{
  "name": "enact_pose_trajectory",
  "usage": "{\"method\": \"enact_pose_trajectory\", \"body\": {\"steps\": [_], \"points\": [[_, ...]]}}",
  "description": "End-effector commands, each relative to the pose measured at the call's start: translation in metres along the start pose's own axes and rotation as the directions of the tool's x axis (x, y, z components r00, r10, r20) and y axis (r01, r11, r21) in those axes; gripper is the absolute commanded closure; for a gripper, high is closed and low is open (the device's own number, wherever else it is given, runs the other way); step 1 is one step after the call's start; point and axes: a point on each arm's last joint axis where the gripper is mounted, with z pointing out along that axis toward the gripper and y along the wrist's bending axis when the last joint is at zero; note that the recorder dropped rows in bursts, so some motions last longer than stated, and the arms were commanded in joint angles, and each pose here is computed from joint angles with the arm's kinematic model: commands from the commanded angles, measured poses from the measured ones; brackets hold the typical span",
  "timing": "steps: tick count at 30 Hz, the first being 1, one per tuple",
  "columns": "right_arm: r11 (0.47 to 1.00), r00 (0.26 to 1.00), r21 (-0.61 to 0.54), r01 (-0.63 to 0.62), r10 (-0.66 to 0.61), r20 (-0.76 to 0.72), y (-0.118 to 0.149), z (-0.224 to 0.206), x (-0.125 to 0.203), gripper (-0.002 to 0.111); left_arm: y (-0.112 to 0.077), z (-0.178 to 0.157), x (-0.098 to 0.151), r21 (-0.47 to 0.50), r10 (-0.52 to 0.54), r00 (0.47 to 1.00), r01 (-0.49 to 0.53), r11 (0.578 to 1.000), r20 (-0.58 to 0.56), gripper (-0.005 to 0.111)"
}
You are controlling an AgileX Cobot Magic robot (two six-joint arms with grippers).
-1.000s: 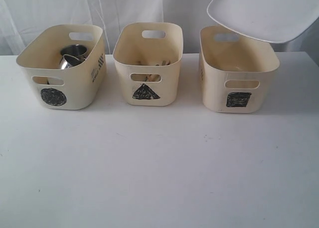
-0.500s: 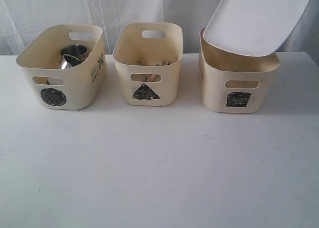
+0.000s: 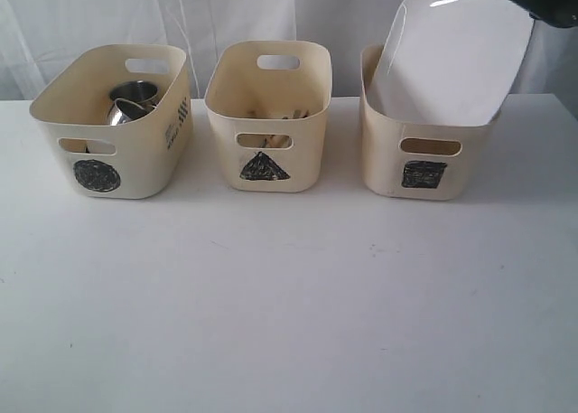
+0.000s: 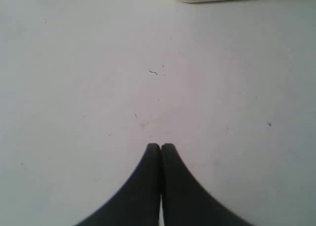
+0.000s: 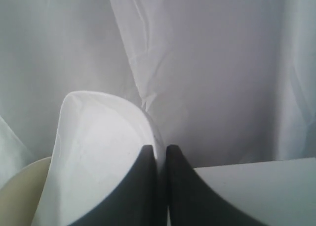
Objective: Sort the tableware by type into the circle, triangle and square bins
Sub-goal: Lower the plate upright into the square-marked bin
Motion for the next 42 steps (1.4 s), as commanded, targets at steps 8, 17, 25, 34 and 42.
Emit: {"method": "enact_pose_trajectory", "body": {"steps": [8,17,25,34,42], "points": [[0.984,0.984,0.002,0.18,-0.18,-0.019,0.001,0.01,0.01,0.108,-0.001,0.001,0.004,0.004,-0.006,1.0,0.006,1.0,-0.017,0.107],[0.922,0.943,-0.202,0.331,-0.325,0.065,0.024,0.006,0.007,0.108,-0.001,0.001,0.004,0.004,-0.006,1.0,0.006,1.0,-0.017,0.107],[0.915,0.932,-0.182,0.361,-0.361,0.031,0.025,0.009,0.011,0.108,-0.001,0.001,0.004,0.004,-0.006,1.0,0.006,1.0,-0.017,0.107],[0.935,0.951,-0.207,0.289,-0.305,-0.052,0.027,0.012,0.023,0.108,-0.001,0.001,0.004,0.004,-0.006,1.0,0.006,1.0,-0.017,0.107],[0.938,0.962,-0.249,0.242,-0.266,-0.068,0.03,0.011,0.024,0.095,-0.001,0.001,0.004,0.004,-0.006,1.0,0.006,1.0,-0.017,0.107]]}}
